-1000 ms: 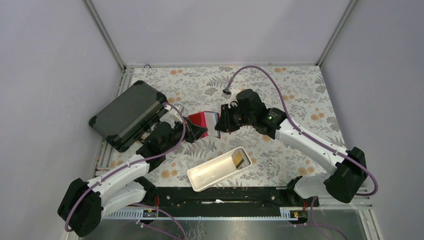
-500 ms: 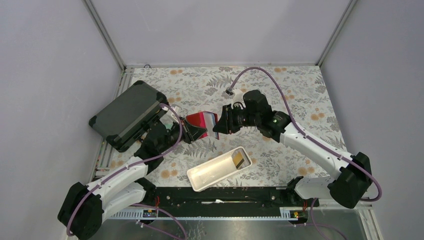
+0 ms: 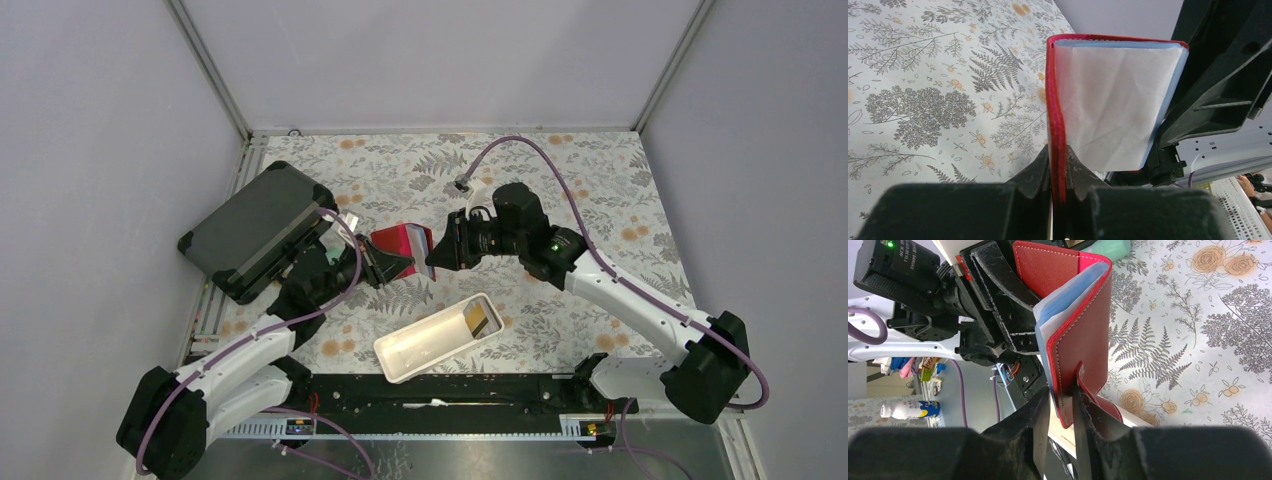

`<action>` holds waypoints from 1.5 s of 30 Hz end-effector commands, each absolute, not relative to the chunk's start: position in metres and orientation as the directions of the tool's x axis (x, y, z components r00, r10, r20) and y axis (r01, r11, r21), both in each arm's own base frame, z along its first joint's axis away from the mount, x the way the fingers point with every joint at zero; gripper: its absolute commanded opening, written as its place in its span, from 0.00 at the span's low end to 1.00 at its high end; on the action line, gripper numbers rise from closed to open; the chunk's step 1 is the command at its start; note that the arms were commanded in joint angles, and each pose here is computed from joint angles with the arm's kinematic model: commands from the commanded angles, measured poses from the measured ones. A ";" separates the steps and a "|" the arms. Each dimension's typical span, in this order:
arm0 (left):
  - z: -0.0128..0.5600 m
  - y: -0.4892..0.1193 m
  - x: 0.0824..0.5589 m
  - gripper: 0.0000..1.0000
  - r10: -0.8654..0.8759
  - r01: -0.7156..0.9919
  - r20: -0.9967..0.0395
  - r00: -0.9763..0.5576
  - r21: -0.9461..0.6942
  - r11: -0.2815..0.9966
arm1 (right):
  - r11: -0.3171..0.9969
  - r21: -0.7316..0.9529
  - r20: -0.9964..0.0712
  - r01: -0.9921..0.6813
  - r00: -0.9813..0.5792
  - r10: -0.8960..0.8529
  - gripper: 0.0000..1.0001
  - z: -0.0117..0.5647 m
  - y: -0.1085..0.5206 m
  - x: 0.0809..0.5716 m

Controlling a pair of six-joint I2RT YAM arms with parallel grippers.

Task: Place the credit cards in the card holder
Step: Open the card holder at the center of the board.

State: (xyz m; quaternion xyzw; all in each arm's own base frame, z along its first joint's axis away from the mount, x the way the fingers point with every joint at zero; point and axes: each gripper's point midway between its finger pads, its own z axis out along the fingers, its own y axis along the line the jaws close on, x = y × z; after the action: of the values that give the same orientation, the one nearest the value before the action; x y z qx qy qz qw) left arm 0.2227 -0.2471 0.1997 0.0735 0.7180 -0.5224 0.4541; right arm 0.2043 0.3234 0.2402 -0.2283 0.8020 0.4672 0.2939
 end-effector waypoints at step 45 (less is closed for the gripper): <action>0.233 -0.254 0.211 0.31 -0.341 0.694 -0.782 -0.522 -0.621 0.363 | 0.545 0.568 -0.710 -0.617 -0.702 -0.055 0.00 0.230 0.328 0.238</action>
State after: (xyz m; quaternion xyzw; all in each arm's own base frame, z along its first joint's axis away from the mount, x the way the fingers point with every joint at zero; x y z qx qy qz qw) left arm 0.2096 -0.2479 0.1914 0.1030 0.7206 -0.5317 0.4329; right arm 0.2260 0.3210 0.2095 -0.2027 0.8326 0.4223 0.2955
